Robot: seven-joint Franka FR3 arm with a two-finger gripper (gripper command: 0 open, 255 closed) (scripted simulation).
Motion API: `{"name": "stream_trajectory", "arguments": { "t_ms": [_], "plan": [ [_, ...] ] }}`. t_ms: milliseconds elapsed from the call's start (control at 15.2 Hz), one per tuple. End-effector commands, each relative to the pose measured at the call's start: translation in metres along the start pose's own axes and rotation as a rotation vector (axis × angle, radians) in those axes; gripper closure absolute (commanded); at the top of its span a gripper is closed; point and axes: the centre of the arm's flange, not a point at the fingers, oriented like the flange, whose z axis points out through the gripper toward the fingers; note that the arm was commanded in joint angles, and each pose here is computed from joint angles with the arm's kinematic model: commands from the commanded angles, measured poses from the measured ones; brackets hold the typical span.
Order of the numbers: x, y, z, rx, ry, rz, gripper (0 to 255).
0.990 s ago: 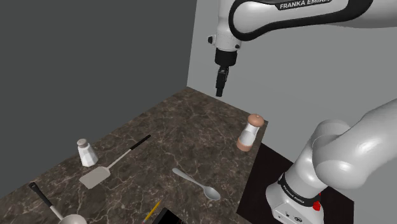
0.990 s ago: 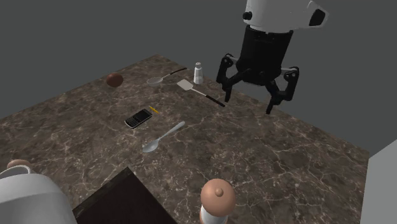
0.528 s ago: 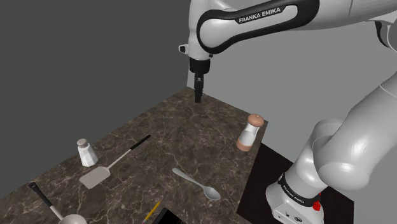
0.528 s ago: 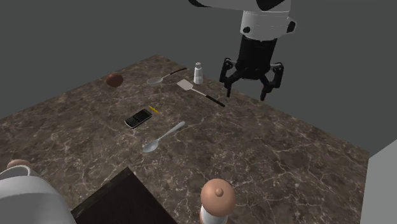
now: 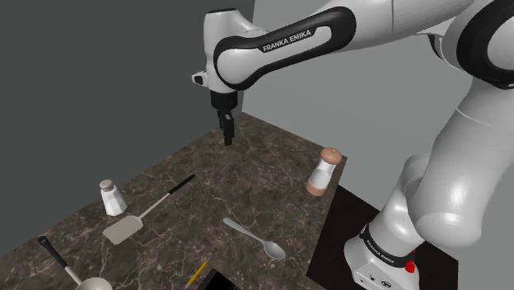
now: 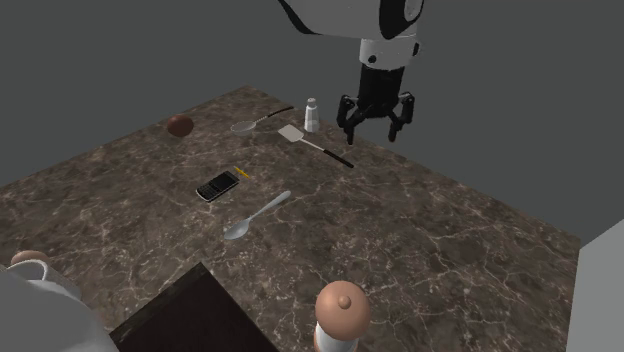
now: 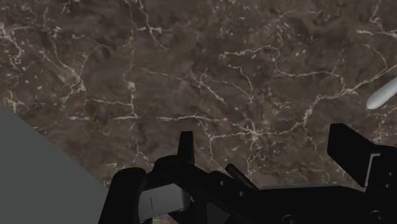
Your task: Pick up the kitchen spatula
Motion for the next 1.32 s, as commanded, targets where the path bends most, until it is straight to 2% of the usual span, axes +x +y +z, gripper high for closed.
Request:
{"name": "stream_trajectory", "arguments": {
  "t_ms": [0, 528, 1122, 1254],
  "plan": [
    [0.023, -0.003, 0.011, -0.006, 0.002, -0.076, 0],
    [0.116, -0.032, 0.050, -0.030, 0.008, -0.368, 0],
    [0.205, -0.095, 0.094, -0.057, 0.014, -0.696, 0],
    [0.212, -0.101, 0.103, -0.060, 0.015, -0.725, 0]
  ]
}}
